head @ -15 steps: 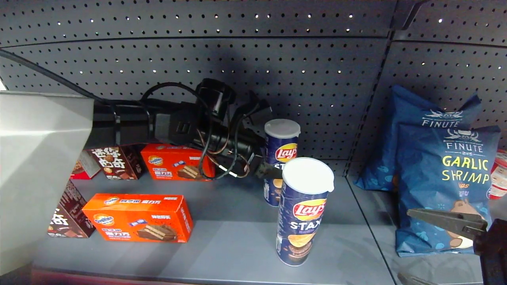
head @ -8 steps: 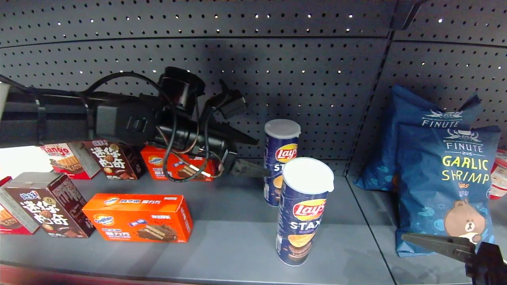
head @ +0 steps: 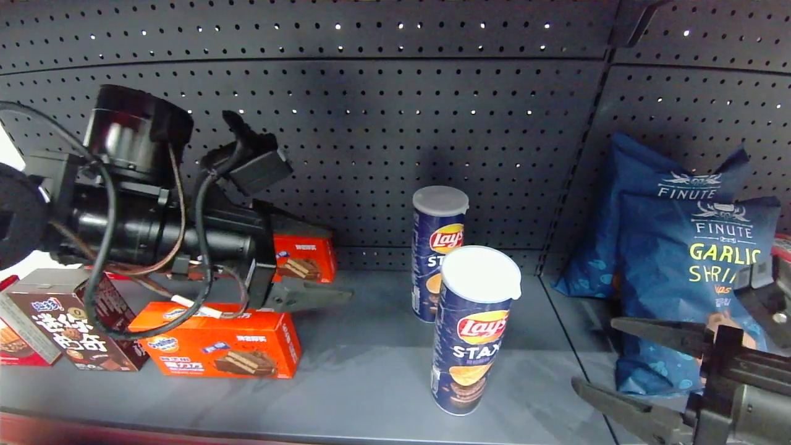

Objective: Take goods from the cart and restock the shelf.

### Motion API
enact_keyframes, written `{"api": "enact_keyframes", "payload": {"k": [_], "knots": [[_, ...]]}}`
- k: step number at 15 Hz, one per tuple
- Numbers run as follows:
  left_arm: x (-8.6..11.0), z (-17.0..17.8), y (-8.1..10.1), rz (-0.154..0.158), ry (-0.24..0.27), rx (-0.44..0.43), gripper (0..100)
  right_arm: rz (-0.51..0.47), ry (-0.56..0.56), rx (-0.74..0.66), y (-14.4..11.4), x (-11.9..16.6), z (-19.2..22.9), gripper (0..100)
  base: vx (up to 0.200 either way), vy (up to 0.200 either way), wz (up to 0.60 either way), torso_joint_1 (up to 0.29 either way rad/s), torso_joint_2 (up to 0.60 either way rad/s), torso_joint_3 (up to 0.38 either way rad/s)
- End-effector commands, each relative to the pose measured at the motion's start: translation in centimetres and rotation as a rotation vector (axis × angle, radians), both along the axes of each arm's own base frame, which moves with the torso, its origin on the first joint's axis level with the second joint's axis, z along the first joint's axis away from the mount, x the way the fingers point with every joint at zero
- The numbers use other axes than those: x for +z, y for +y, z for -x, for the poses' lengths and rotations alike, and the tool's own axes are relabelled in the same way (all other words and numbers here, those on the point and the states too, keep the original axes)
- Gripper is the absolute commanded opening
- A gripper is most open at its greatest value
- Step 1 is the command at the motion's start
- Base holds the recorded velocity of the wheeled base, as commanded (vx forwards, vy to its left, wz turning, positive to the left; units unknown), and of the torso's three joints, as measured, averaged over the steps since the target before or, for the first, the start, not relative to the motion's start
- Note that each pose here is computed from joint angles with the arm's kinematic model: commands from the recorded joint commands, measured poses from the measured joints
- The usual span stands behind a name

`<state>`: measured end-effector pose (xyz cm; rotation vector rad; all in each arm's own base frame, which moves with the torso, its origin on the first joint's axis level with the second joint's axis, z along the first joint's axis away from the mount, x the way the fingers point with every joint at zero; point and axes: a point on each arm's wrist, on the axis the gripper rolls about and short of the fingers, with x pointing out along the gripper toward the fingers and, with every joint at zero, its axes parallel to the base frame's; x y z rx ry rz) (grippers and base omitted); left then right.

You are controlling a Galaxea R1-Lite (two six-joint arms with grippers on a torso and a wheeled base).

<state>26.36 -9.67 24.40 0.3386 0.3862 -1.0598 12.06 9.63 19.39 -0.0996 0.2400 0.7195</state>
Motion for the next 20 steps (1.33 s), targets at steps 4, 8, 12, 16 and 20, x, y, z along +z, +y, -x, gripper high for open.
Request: {"api": "enact_keyframes", "payload": {"k": [4,8,12,16,20], "knots": [[1.3,3.7,1.5,-0.079,-0.152,0.178,100,0.067,0.053,-0.1,1.0,-0.7,-2.0,100,0.0,0.0,0.0,0.0,0.0,0.0],[-0.3,3.6,1.8,-0.134,-0.203,0.304,100,0.131,0.092,-0.151,1.8,-1.9,-3.3,100,0.0,0.0,0.0,0.0,0.0,0.0],[-0.6,3.9,2.0,-0.134,-0.214,0.327,100,0.187,0.12,-0.21,2.5,-3.0,-4.4,100,0.0,0.0,0.0,0.0,0.0,0.0],[-0.5,3.8,1.9,-0.129,-0.224,0.325,100,0.205,0.125,-0.183,3.4,-3.2,-4.3,100,0.0,0.0,0.0,0.0,0.0,0.0],[-0.2,3.5,1.8,-0.115,-0.246,0.322,100,0.226,0.141,-0.177,4.2,-3.9,-4.9,100,0.0,0.0,0.0,0.0,0.0,0.0]]}}
